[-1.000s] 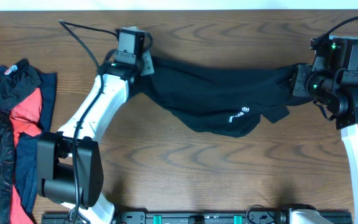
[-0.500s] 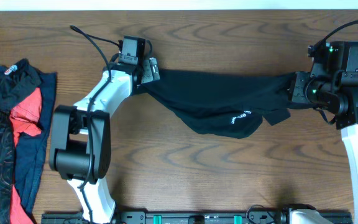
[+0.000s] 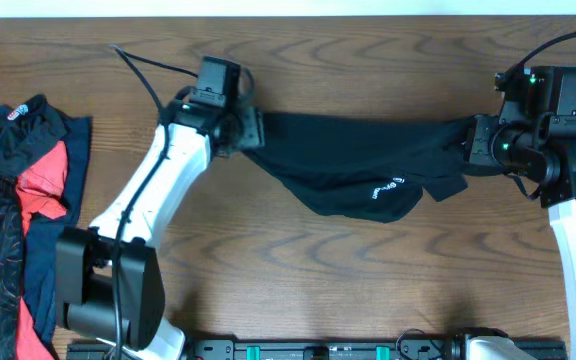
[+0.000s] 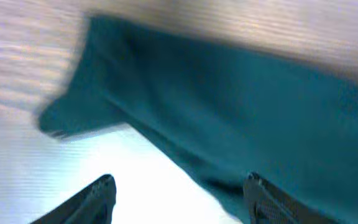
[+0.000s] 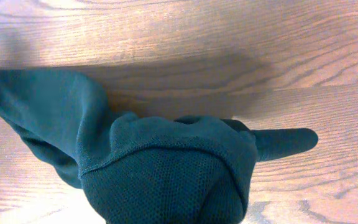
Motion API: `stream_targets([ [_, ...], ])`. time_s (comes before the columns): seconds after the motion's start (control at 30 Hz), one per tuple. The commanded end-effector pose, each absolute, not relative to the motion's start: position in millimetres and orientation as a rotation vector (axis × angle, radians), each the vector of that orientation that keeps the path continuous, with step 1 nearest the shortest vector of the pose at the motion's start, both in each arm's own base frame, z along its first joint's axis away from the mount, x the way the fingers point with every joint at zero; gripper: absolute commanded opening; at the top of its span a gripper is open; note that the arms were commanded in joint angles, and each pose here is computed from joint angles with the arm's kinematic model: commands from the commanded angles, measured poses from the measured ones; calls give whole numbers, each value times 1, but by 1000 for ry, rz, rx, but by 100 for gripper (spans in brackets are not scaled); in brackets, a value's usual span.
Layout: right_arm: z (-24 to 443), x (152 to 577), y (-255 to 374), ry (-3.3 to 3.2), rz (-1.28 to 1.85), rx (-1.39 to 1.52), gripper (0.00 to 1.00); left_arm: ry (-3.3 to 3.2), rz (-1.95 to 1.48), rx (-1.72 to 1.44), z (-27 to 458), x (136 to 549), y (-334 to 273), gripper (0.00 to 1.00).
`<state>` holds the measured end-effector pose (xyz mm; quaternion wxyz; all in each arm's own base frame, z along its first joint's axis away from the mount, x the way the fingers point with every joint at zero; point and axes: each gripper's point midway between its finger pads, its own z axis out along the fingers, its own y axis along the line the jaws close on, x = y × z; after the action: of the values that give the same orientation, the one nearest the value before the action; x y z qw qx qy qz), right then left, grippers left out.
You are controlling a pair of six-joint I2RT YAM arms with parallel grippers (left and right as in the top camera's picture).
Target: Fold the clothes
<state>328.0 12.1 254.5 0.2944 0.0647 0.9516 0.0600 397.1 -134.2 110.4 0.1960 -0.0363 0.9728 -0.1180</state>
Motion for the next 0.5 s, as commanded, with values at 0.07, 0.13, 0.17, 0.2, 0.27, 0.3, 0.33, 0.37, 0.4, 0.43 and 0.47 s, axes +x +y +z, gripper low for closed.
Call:
stream_targets([
  [0.07, 257, 332, 15, 2525, 183, 190, 1, 2845, -445, 49, 95, 362, -182, 67],
  [0.13, 256, 332, 17, 2529, 193, 186, 1, 2852, -454, 99, 94, 355, -195, 67],
  [0.17, 256, 333, 19, 2529, 207, 182, 1, 2850, -459, 124, 93, 353, -201, 67],
  [0.2, 256, 333, 20, 2530, 215, 179, 1, 2847, -463, 138, 93, 353, -205, 67],
  [0.27, 256, 333, 20, 2531, 215, 180, 1, 2836, -471, 160, 90, 354, -213, 67],
  [0.3, 256, 333, 20, 2530, 215, 179, 1, 2832, -474, 162, 89, 355, -215, 67],
  [0.33, 256, 333, 20, 2530, 215, 179, 1, 2831, -475, 162, 88, 356, -215, 67],
  [0.37, 256, 333, 20, 2529, 215, 179, 1, 2834, -474, 162, 85, 357, -216, 67],
  [0.4, 256, 333, 20, 2528, 215, 179, 1, 2839, -472, 161, 83, 357, -216, 68],
  [0.43, 257, 333, 20, 2527, 215, 179, 1, 2850, -472, 157, 79, 356, -216, 68],
  [0.47, 257, 334, 20, 2524, 215, 179, 1, 2861, -481, 159, 76, 355, -217, 67],
])
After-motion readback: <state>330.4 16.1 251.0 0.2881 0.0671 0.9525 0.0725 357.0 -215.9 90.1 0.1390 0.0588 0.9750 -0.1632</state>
